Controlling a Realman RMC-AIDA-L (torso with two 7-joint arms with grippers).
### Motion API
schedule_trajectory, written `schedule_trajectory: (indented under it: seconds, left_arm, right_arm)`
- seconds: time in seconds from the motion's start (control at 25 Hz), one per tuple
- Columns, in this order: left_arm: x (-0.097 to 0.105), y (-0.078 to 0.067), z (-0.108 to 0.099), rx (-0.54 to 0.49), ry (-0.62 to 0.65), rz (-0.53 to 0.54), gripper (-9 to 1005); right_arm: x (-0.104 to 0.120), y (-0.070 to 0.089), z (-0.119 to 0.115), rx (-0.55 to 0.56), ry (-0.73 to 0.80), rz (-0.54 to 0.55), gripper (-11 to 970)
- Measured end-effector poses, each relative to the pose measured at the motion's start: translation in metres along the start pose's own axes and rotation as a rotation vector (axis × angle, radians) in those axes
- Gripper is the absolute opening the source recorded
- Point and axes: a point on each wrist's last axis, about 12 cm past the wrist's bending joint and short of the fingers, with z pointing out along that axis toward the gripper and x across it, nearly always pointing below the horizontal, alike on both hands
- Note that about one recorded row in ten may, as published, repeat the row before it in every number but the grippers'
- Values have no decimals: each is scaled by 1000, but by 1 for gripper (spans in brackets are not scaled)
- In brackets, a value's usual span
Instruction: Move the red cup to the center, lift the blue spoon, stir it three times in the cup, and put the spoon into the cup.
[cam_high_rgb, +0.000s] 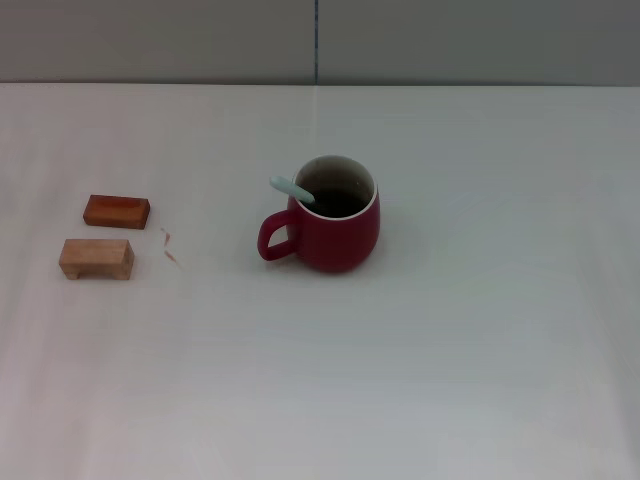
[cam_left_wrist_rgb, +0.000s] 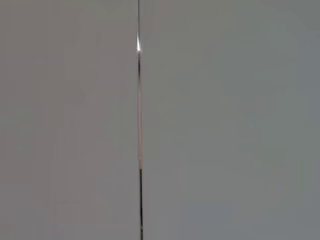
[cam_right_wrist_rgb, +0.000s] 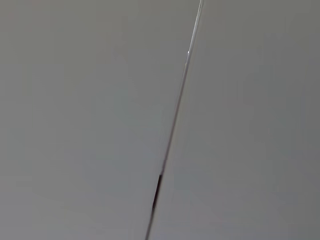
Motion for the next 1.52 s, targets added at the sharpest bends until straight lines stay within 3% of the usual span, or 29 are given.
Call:
schedule_trajectory:
  seconds: [0.36, 0.64, 1.0, 1.36, 1.52]
  left_arm:
    - [18, -11, -12, -3, 72, -23, 274]
    - [33, -9, -23, -42, 164, -4, 282]
    - [35, -6, -24, -58, 185, -47, 292]
    - [34, 0, -22, -79, 198, -56, 527]
    - [34, 3, -22, -104, 199, -63, 770]
  right_arm:
    - [1, -7, 0, 24, 8, -18, 695]
    - [2, -12, 4, 60, 20, -18, 694]
    - [4, -14, 5, 74, 34, -18, 694]
    - [2, -19, 1, 108, 11, -16, 695]
    - [-1, -21, -1, 137, -16, -9, 695]
